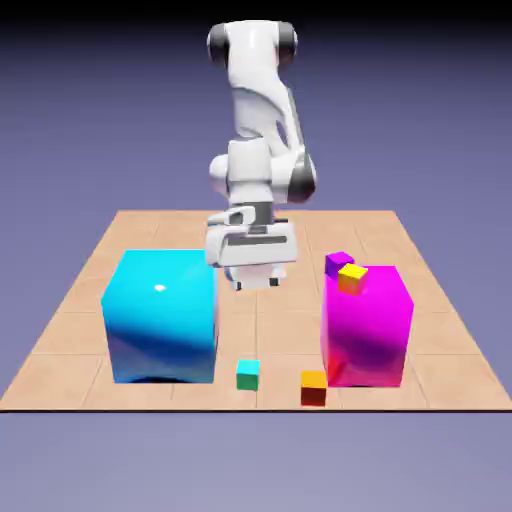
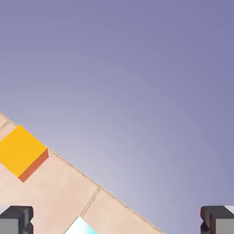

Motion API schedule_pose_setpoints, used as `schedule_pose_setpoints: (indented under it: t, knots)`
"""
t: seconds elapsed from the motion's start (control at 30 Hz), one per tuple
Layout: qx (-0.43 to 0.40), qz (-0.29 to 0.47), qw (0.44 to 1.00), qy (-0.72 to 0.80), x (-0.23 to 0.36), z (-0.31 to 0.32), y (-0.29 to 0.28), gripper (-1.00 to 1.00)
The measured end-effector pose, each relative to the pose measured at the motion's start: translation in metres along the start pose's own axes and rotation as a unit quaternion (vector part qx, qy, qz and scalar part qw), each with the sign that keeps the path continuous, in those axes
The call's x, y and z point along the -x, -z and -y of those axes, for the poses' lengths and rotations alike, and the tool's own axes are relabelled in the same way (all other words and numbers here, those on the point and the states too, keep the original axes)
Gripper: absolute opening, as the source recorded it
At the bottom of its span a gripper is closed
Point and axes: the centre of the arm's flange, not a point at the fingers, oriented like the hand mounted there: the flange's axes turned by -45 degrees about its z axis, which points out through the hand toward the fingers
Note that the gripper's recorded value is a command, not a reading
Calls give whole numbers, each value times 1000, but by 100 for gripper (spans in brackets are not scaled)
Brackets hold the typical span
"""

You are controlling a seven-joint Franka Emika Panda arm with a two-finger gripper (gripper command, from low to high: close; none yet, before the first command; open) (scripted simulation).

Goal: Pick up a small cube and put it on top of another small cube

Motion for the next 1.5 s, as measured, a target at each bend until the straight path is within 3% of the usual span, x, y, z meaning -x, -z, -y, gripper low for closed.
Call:
schedule_pose_setpoints:
  t: [0.33,0.67,0.87,0.9,0.97,1.17,1.5]
  knots:
    - [-80,61,979,177,18,1,-72,0]
    - [-169,95,919,344,45,8,-139,0]
    - [-169,94,919,344,63,23,-196,0]
    - [-170,95,919,343,66,25,-204,-100]
    - [-170,95,919,343,66,25,-204,-100]
    - [-167,94,917,350,41,8,-136,-100]
    - [-107,59,861,493,-52,-2,-33,-100]
